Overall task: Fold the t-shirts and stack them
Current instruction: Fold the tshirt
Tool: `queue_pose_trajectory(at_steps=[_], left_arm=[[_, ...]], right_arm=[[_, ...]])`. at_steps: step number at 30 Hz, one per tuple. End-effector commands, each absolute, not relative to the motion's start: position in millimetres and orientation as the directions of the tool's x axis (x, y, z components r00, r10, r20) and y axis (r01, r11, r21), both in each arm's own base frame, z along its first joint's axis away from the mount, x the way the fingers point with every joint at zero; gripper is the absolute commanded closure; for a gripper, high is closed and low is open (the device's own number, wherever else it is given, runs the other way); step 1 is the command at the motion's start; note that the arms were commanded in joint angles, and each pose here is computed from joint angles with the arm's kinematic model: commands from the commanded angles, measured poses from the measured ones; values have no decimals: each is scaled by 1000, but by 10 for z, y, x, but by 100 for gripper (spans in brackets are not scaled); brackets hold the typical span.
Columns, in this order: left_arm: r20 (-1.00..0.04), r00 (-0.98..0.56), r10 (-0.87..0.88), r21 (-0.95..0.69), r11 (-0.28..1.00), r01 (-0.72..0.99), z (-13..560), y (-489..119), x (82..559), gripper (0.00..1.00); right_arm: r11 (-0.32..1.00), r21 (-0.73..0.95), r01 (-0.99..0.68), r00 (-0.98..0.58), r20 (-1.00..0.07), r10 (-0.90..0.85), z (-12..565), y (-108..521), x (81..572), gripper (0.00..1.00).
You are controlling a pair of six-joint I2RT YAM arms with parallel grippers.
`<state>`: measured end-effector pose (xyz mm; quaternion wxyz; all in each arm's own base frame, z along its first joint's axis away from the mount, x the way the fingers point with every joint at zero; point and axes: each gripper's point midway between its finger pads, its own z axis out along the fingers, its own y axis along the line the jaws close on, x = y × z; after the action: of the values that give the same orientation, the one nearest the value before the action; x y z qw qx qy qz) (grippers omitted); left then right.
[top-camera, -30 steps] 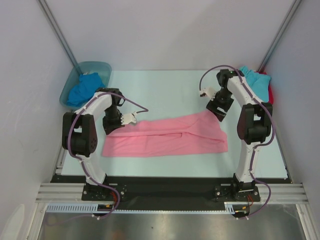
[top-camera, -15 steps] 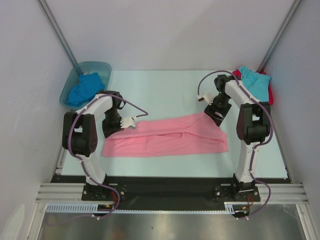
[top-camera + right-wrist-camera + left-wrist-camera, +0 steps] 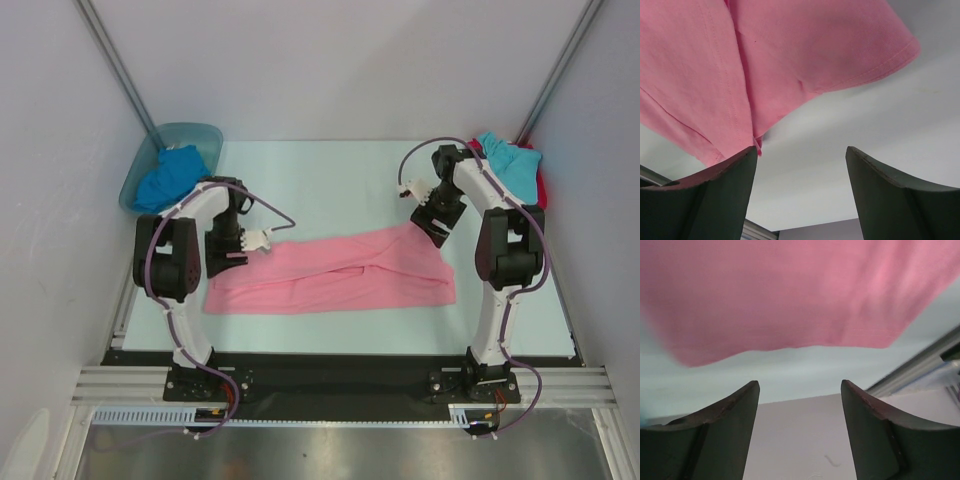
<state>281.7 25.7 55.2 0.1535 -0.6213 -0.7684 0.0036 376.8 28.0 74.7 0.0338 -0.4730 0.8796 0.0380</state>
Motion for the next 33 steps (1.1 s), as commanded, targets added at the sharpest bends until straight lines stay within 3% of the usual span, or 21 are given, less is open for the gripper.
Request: queue_pose_trajectory(at_steps=[1,4,10,13,21,33], left_arm=[[135,-300,944,-34,307,951,789,168,3305,28],[79,-299,951,-12,301,954,881,40,3400,28],[133,-218,967,-106,232,967,620,49,2991,29],[157,-183,970,-71,196,978,559,68,2968,32],[115,-222,968,28,221,975,675,-60,3231,33],[113,-296,948,156,278,948,978,-62,3510,34]], right_arm=[[569,-31,-821,-557,-170,-813,1014,296,3876,23],[569,-40,-821,-555,-180,-812,1019,306,3884,23],[563,-61,-824,-546,-178,-819,1033,278,3936,23],[573,-71,-816,-550,-209,-809,1081,317,4009,24],[563,40,-826,-537,-360,-763,1231,1007,4122,27],[503,115,-856,-508,-366,-780,803,1429,4105,26]])
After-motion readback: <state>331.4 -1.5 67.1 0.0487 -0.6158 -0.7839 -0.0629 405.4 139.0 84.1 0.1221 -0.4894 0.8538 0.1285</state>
